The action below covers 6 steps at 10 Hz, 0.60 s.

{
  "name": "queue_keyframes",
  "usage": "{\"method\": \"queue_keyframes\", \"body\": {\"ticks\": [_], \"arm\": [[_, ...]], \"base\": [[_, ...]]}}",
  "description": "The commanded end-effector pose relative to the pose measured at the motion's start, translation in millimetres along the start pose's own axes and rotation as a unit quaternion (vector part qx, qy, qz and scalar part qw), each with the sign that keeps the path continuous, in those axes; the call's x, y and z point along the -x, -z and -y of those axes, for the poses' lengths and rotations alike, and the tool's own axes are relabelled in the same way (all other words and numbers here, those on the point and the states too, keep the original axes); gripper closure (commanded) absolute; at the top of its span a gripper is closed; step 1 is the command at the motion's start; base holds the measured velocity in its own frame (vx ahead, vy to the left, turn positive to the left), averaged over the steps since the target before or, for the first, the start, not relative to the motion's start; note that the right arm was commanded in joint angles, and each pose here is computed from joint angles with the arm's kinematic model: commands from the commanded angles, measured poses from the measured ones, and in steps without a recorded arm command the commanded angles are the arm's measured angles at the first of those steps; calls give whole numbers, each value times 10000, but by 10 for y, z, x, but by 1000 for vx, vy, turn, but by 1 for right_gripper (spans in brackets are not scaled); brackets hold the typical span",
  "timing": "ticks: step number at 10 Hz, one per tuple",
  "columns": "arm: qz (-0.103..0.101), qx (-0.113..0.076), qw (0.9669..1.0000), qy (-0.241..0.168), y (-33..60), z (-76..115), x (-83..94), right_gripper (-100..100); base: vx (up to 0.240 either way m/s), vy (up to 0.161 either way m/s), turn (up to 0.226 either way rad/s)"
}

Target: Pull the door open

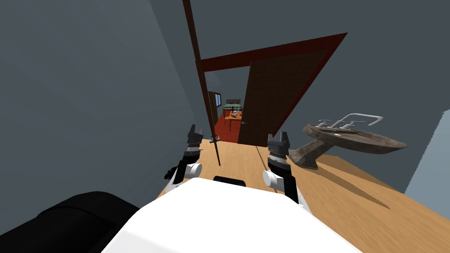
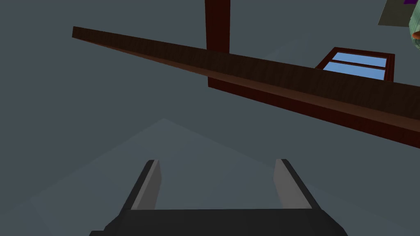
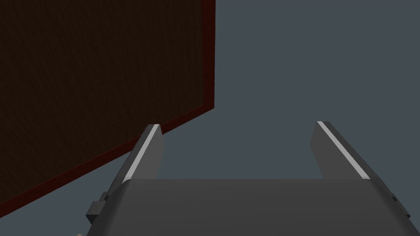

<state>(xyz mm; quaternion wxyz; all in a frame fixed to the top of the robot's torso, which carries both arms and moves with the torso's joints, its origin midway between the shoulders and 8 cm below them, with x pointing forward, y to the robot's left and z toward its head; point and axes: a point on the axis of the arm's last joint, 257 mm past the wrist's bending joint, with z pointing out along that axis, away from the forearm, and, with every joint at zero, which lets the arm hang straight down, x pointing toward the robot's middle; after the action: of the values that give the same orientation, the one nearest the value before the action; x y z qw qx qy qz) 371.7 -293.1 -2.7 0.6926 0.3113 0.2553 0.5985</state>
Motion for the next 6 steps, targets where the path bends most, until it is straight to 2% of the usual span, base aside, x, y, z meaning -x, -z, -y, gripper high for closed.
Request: {"method": "queue_keyframes", "body": {"ticks": [1, 6], "arm": [[1, -70, 10000, 11, 14, 104, 17, -100], [17, -324, 9995, 47, 75, 469, 49, -100]], "base": [[56, -31, 47], [72, -46, 58]]}}
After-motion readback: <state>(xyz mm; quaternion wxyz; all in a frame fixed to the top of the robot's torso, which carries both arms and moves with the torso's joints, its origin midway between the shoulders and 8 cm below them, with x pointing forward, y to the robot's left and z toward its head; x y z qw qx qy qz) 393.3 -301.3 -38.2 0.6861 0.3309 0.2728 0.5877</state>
